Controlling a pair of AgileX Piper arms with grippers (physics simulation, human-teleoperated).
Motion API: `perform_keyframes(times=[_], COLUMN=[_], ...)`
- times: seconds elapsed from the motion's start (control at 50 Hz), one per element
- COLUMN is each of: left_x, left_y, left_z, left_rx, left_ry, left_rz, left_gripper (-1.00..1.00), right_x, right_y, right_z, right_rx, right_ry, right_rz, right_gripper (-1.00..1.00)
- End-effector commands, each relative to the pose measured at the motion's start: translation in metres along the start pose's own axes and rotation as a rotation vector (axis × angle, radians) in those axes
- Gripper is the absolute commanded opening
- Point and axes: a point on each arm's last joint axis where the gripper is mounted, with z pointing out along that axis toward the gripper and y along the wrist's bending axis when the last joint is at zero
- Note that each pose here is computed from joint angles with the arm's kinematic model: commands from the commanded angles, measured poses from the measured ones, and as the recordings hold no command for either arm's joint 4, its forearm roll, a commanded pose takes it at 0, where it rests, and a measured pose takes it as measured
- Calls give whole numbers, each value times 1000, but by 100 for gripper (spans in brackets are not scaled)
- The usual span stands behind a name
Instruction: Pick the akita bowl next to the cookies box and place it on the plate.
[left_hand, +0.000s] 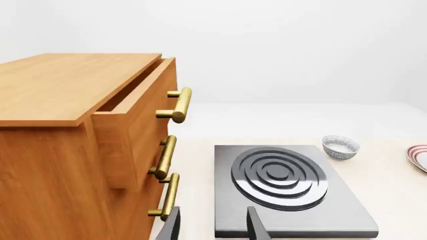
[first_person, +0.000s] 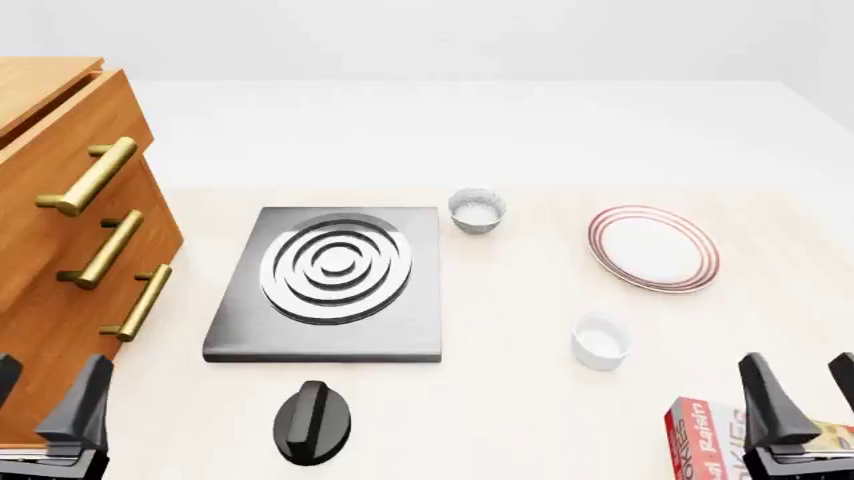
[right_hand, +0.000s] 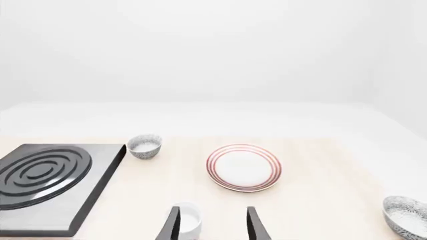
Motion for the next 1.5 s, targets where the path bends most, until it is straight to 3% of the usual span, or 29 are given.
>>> perform_keyframes(times=[0.02, 0.24, 0.26, 0.96, 0.98, 1.18, 1.22, 1.34, 1.5], left_x=[0, 0, 0, 0, 0, 0, 0, 0, 0], left_y=[0, 0, 0, 0, 0, 0, 0, 0, 0], left_z=[0, 0, 0, 0, 0, 0, 0, 0, 0], left_rx=[0, 0, 0, 0, 0, 0, 0, 0, 0], left_ry=[0, 0, 0, 0, 0, 0, 0, 0, 0], left_rz=[0, 0, 0, 0, 0, 0, 0, 0, 0], left_gripper=[100, 100, 100, 100, 100, 100, 100, 100, 100], right_x=[0, 1, 2, 2, -26, -30, -34, -36, -47], right_y=[1, 1, 2, 2, -10, -14, -11, -19, -30], right_z=[3, 8, 14, 14, 57, 74, 75, 80, 81], right_rx=[-8, -10, -35, -35, 92, 105, 91, 159, 221], right_ry=[16, 35, 59, 59, 400, 467, 472, 511, 540], right_rz=[2, -13, -54, -54, 9, 19, 51, 97, 58], right_gripper=[100, 100, 100, 100, 100, 100, 100, 100, 100])
